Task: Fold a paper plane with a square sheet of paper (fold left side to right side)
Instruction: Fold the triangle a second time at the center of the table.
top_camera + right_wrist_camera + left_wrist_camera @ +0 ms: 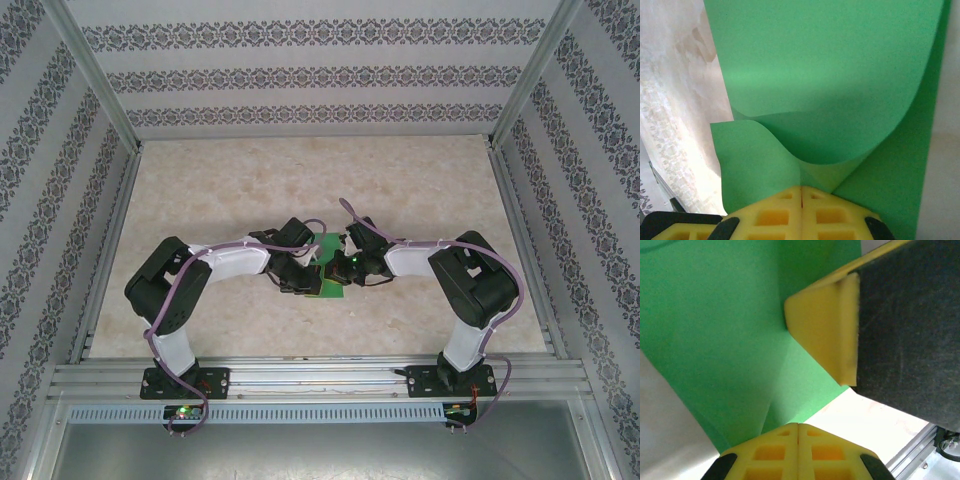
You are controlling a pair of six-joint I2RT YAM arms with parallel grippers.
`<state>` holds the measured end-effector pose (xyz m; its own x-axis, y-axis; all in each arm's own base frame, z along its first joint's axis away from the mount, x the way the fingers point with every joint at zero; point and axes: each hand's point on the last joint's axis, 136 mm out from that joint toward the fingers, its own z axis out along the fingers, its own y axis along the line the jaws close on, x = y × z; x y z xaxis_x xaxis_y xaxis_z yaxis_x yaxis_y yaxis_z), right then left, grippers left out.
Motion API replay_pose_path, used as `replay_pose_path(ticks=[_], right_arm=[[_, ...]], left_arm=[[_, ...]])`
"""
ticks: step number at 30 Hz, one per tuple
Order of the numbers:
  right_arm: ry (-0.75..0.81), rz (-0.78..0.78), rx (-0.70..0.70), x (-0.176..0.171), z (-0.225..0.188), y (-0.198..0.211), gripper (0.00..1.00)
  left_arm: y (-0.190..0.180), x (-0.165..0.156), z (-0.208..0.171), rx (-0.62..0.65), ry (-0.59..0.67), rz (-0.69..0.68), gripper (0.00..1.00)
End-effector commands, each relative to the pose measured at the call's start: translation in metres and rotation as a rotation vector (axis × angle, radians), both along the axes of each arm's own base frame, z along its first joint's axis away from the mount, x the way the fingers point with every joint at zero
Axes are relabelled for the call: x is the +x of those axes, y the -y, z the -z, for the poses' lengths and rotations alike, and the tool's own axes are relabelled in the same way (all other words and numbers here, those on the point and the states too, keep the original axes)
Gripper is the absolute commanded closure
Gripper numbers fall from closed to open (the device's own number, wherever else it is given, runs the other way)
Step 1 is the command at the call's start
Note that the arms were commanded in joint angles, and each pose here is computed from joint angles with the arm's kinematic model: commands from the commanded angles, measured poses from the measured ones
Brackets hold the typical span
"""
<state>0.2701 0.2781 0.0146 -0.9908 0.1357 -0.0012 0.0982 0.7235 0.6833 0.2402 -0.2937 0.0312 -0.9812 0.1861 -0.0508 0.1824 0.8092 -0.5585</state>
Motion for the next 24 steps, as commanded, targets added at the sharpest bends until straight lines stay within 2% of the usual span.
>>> replay_pose_path(ticks=[1, 24], right_arm=[[-0.107, 0.013, -0.105, -0.021, 0.029, 0.019, 1.00], [-0.116, 0.005, -0.114, -0.023, 0.032, 0.020, 1.00]], left_arm=[[0.005, 0.012, -0.001, 0.003, 0.041, -0.020, 0.95], [-0.012, 0.016, 0.012, 0.048, 0.036, -0.091, 0.95]])
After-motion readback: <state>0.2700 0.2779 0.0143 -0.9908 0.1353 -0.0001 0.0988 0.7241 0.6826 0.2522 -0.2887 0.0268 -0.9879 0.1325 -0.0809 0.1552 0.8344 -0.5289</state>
